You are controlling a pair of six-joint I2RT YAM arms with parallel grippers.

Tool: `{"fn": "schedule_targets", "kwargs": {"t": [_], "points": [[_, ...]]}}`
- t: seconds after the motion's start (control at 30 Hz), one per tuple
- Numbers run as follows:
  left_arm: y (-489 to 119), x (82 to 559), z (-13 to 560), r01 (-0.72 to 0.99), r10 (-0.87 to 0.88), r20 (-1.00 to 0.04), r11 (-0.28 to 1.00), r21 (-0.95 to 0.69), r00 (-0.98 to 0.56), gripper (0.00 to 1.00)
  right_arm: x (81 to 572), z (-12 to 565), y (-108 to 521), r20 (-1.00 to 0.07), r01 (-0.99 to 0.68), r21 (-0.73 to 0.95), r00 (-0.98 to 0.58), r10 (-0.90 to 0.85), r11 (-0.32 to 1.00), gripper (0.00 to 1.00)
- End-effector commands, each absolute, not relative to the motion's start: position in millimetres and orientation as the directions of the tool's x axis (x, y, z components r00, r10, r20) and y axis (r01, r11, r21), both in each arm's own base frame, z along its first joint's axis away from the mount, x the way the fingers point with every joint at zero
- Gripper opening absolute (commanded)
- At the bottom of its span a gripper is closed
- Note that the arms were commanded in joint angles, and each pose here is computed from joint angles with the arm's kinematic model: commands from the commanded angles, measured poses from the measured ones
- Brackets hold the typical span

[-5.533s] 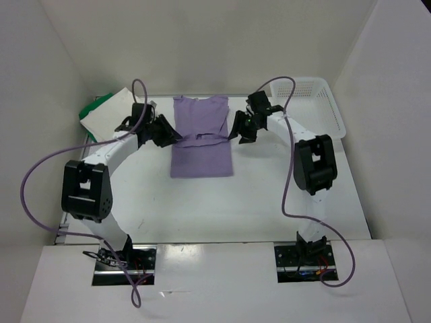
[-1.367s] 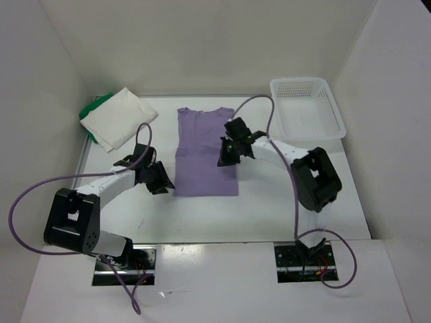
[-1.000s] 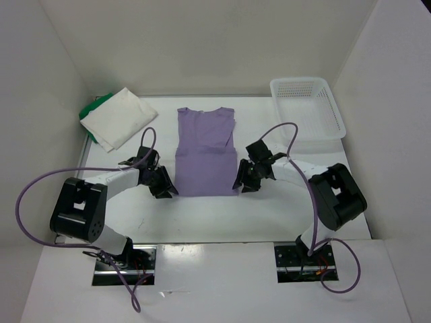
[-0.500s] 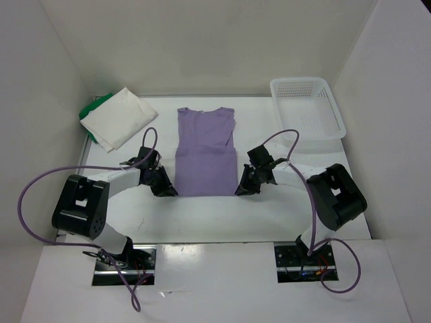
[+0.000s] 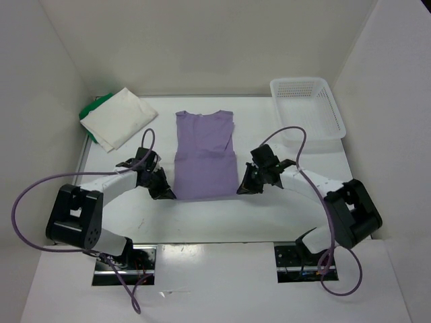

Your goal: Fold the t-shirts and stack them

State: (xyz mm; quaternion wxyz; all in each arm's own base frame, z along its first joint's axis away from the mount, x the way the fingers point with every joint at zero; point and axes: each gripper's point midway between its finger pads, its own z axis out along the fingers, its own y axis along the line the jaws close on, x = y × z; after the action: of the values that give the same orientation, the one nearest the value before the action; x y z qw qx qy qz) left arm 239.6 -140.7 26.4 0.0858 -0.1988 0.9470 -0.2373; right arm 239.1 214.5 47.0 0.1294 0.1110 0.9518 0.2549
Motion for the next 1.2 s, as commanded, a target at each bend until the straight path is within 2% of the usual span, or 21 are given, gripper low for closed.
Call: {"fn": "schedule_targets", "kwargs": {"t": [0.0,0.1,0.2,0.33,0.37,0.47,0.5,0.53,0.57,0.6,0.63,0.67,0.73,0.83,0.97,1.0,1.17], "points": [[-142,204,39,-0.328,-0.37,0.008,0.815,-0.478,-0.929,0.0,195,55,212,-0.124,0.136,0.501,-0.966,0.226,0.855,0.0],[-146,189,76,-0.305,-0.362,-0.007,0.796,-0.523,-0.932,0.0,166,75,212,-0.086,0.132,0.513,-0.975,0.204,0.848,0.0],[-137,182,103,-0.332,-0.386,-0.002,0.795,-0.508,-0.922,0.0,172,102,198,-0.111,0.145,0.506,-0.967,0.231,0.851,0.0],[-149,236,163,-0.234,-0.393,-0.145,0.763,-0.602,-0.908,0.0,227,142,195,-0.204,0.093,0.561,-0.947,0.247,0.822,0.0],[-146,255,163,-0.232,-0.402,-0.169,0.769,-0.596,-0.9,0.0,249,157,191,-0.275,0.055,0.553,-0.93,0.244,0.832,0.0],[-145,313,183,-0.171,-0.41,-0.265,0.765,-0.62,-0.873,0.0,290,155,186,-0.319,0.024,0.527,-0.921,0.224,0.849,0.0],[-141,328,184,-0.176,-0.425,-0.283,0.767,-0.617,-0.86,0.0,313,168,183,-0.362,0.013,0.537,-0.9,0.245,0.843,0.0],[-138,347,186,-0.158,-0.429,-0.324,0.774,-0.613,-0.843,0.0,333,158,184,-0.358,0.031,0.526,-0.898,0.255,0.85,0.0],[-140,362,175,-0.167,-0.428,-0.312,0.775,-0.609,-0.848,0.0,348,158,183,-0.389,0.024,0.509,-0.885,0.255,0.861,0.0],[-136,381,180,-0.16,-0.44,-0.358,0.786,-0.597,-0.823,0.0,370,170,184,-0.426,0.012,0.521,-0.863,0.272,0.853,0.0],[-136,396,179,-0.164,-0.453,-0.378,0.787,-0.594,-0.807,0.0,390,153,183,-0.415,0.032,0.518,-0.864,0.284,0.855,0.0],[-137,409,159,-0.189,-0.451,-0.346,0.791,-0.583,-0.823,0.0,411,164,187,-0.449,0.016,0.522,-0.845,0.291,0.853,0.0],[-134,441,164,-0.178,-0.464,-0.405,0.801,-0.572,-0.788,0.0,440,136,180,-0.428,0.065,0.499,-0.848,0.312,0.864,0.0],[-131,480,146,-0.209,-0.493,-0.409,0.796,-0.568,-0.768,0.0,487,140,176,-0.476,0.052,0.496,-0.819,0.321,0.867,0.0],[-131,515,136,-0.198,-0.502,-0.453,0.801,-0.564,-0.737,0.02,521,121,175,-0.495,0.071,0.46,-0.807,0.322,0.885,0.0],[-129,521,120,-0.219,-0.503,-0.441,0.806,-0.55,-0.743,0.02,523,116,176,-0.49,0.073,0.459,-0.81,0.321,0.886,0.0],[-128,548,109,-0.253,-0.559,-0.46,0.781,-0.57,-0.69,0.05,555,106,177,-0.528,0.092,0.454,-0.773,0.351,0.886,0.0]]}}
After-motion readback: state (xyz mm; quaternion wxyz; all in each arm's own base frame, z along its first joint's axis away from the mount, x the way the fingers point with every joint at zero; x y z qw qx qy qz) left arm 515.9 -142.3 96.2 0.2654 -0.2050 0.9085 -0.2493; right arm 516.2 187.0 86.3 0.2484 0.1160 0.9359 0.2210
